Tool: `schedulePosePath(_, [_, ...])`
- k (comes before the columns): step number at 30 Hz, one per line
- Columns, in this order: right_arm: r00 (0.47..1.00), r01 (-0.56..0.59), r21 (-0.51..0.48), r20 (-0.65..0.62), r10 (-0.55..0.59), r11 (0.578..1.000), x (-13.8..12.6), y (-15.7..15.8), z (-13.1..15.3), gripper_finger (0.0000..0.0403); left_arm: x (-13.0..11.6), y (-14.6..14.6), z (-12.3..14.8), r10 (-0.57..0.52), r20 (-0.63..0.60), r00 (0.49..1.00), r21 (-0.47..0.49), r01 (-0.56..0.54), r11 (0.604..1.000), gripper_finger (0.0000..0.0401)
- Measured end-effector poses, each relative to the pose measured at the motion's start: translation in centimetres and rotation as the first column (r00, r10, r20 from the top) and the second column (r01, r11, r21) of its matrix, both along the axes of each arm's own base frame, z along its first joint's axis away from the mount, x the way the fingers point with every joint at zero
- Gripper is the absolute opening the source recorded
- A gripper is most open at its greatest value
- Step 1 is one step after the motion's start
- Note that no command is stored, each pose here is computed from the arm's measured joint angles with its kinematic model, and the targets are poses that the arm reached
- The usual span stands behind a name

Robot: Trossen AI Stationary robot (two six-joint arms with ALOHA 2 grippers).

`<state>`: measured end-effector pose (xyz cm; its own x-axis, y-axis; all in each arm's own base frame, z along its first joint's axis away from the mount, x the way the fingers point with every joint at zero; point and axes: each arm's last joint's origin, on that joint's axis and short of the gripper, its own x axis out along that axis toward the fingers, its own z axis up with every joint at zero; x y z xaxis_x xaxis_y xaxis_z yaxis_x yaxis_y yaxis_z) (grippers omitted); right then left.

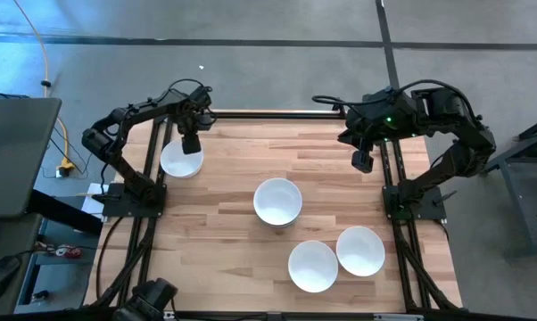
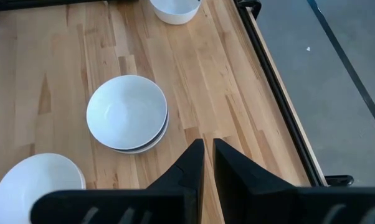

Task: Nest bowls inside each other
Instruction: Stack the white bowl on top of the white bowl

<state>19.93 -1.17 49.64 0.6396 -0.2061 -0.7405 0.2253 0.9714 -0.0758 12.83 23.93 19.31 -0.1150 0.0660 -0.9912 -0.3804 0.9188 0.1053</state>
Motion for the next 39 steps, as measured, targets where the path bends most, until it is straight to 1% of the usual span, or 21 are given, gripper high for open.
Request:
schedulePosePath(7, [1.0, 0.0, 0.0, 0.0, 0.0, 1.0, 0.0, 0.0, 0.0, 0.0023, 0.0, 0.0, 0.0, 0.001, 0.0, 1.0, 0.0, -0.001, 1.0, 0.012])
schedulePosePath(16, [1.0, 0.013, 0.011, 0.003, -0.013, 1.0, 0.0, 0.0, 0.0, 0.0023, 0.1, 0.3, -1.3, 0.011, -0.03, 0.999, -0.049, -0.013, 0.999, 0.0095])
schedulePosePath(21, [1.0, 0.013, 0.01, 0.003, -0.013, 1.0, 0.0, 0.0, 0.0, 0.0023, 0.3, 0.4, -1.6, 0.003, -0.055, 0.999, -0.039, -0.005, 0.999, 0.0089])
schedulePosePath(24, [1.0, 0.008, 0.006, 0.002, -0.008, 1.0, 0.0, 0.0, 0.0, 0.0023, 0.3, 0.4, -1.6, 0.011, -0.058, 0.998, -0.032, -0.012, 0.999, 0.0064])
schedulePosePath(27, [1.0, 0.0, -0.003, 0.0, 0.0, 1.0, 0.0, 0.0, 0.0, 0.0023, 0.2, 0.4, -1.5, 0.019, -0.072, 0.997, -0.031, -0.021, 0.999, 0.0021])
schedulePosePath(29, [1.0, -0.005, -0.008, -0.002, 0.005, 1.0, 0.0, 0.0, 0.0, 0.0023, 0.2, 0.4, -1.5, 0.033, -0.066, 0.997, -0.033, -0.035, 0.999, 0.0007])
schedulePosePath(34, [1.0, -0.012, -0.014, -0.004, 0.012, 1.0, 0.0, 0.0, 0.0, 0.0023, 0.3, 0.5, -1.2, 0.068, -0.058, 0.996, -0.031, -0.07, 0.997, 0.0004])
schedulePosePath(39, [1.0, -0.012, -0.014, -0.004, 0.012, 1.0, 0.0, 0.0, 0.0, 0.0023, 0.4, 1.0, -0.4, 0.182, -0.013, 0.983, -0.024, -0.183, 0.983, 0.0002])
